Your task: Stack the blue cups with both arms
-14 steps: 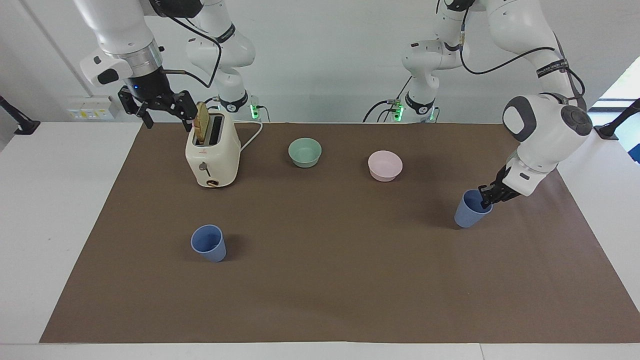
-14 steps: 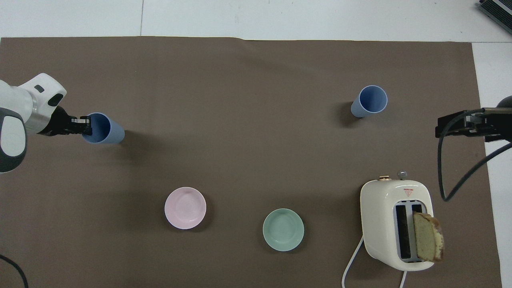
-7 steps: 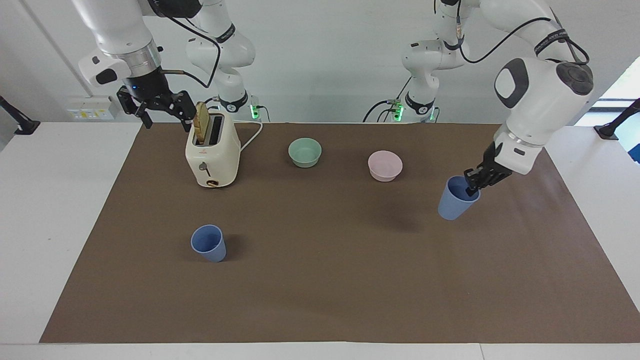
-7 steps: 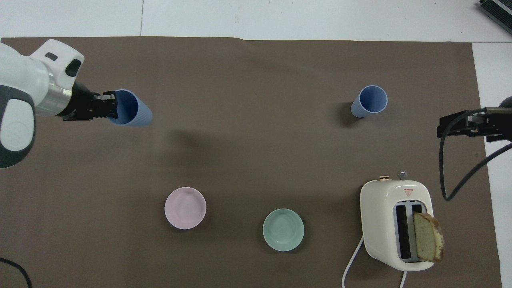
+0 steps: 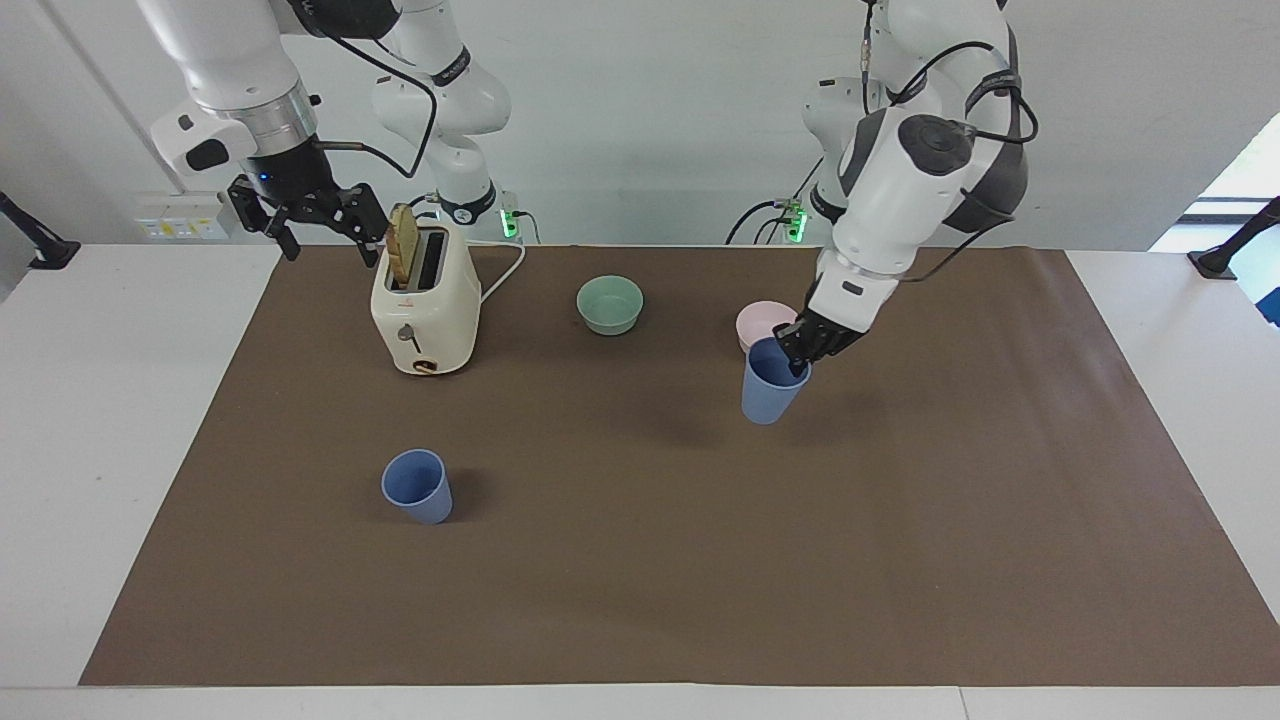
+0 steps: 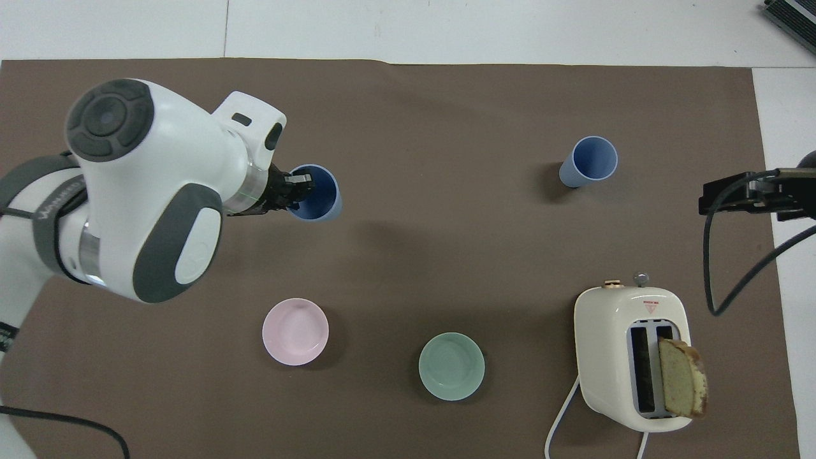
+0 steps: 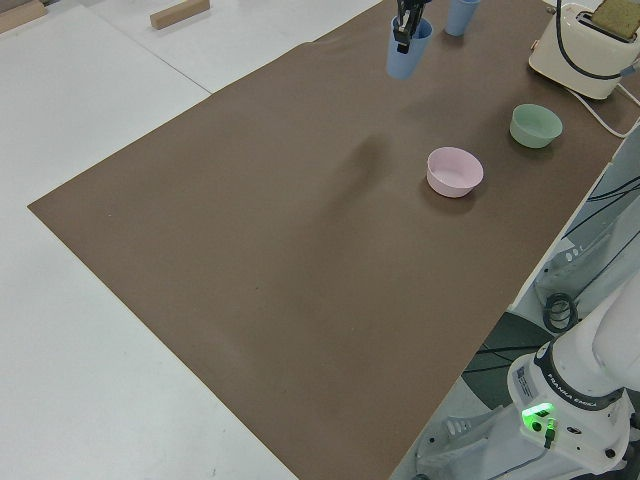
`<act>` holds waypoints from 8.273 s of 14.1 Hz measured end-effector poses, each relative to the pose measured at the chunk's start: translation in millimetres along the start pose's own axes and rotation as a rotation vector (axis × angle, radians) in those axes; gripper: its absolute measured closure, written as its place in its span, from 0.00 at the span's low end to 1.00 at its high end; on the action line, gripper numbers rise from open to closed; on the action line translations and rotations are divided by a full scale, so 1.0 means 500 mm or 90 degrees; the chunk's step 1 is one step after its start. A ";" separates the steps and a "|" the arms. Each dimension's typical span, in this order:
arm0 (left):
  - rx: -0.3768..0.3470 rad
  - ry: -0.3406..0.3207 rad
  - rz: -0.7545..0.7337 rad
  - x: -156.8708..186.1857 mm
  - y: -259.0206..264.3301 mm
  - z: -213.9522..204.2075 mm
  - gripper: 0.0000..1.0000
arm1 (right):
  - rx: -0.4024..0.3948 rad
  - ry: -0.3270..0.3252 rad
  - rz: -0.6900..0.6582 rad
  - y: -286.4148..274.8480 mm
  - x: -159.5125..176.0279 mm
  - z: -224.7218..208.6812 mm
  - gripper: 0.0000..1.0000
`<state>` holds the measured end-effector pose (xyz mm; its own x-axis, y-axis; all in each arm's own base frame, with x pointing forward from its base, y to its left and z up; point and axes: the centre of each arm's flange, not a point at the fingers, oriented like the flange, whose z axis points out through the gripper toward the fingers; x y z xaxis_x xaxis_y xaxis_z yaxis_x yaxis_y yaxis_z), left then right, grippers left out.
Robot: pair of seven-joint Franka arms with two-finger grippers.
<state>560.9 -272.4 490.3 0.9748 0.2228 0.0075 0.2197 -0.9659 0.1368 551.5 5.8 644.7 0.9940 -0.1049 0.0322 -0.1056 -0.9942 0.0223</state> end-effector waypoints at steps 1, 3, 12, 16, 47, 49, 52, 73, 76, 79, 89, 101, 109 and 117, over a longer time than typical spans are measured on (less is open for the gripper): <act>0.010 0.003 0.002 -0.018 0.024 0.030 0.96 | 0.001 0.006 0.003 0.004 0.010 0.008 0.00; 0.024 -0.004 0.012 -0.044 0.055 0.091 0.96 | 0.001 0.011 0.007 0.014 0.040 0.039 0.00; 0.012 -0.004 0.021 -0.042 0.081 0.187 0.96 | 0.007 0.036 -0.022 -0.011 0.242 0.280 0.00; 0.017 0.001 0.026 -0.035 0.081 0.213 0.96 | 0.010 0.036 -0.027 -0.026 0.277 0.374 0.00; 0.084 -0.003 0.128 0.079 -0.279 -0.135 0.00 | 0.053 0.040 -0.002 -0.384 0.131 0.221 0.95; 0.088 -0.009 0.151 0.080 -0.310 -0.167 0.00 | 0.067 0.047 0.001 -0.483 0.089 0.197 0.95; 0.086 0.005 0.156 0.090 -0.343 -0.226 0.00 | 0.085 0.050 0.019 -0.579 0.047 0.176 0.95; 0.098 -0.043 0.197 0.061 -0.484 -0.278 0.00 | 0.124 0.015 0.052 -0.811 -0.015 0.367 0.95; 0.083 0.010 0.196 0.061 -0.472 -0.358 0.00 | 0.118 0.009 0.050 -0.810 -0.019 0.385 0.95; 0.080 0.021 0.200 0.043 -0.461 -0.400 0.00 | 0.111 0.000 0.049 -0.808 -0.024 0.402 0.95; 0.080 0.018 0.193 0.040 -0.472 -0.414 0.00 | 0.117 0.015 0.057 -0.786 -0.020 0.350 0.30; 0.080 0.018 0.192 0.040 -0.473 -0.415 0.00 | 0.039 0.014 -0.026 -0.274 -0.057 0.006 0.00; 0.080 0.018 0.192 0.040 -0.473 -0.415 0.00 | -0.026 -0.001 -0.049 -0.143 -0.071 -0.067 0.00; 0.080 0.018 0.192 0.040 -0.473 -0.415 0.00 | 0.011 -0.013 -0.021 -0.100 -0.060 -0.063 0.00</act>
<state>520.6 -11.9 663.5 0.9957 -0.0741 0.0561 -0.0743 -0.9972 0.0011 526.2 59.6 674.1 0.9974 -0.0716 0.0108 -0.0717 -0.9974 0.0059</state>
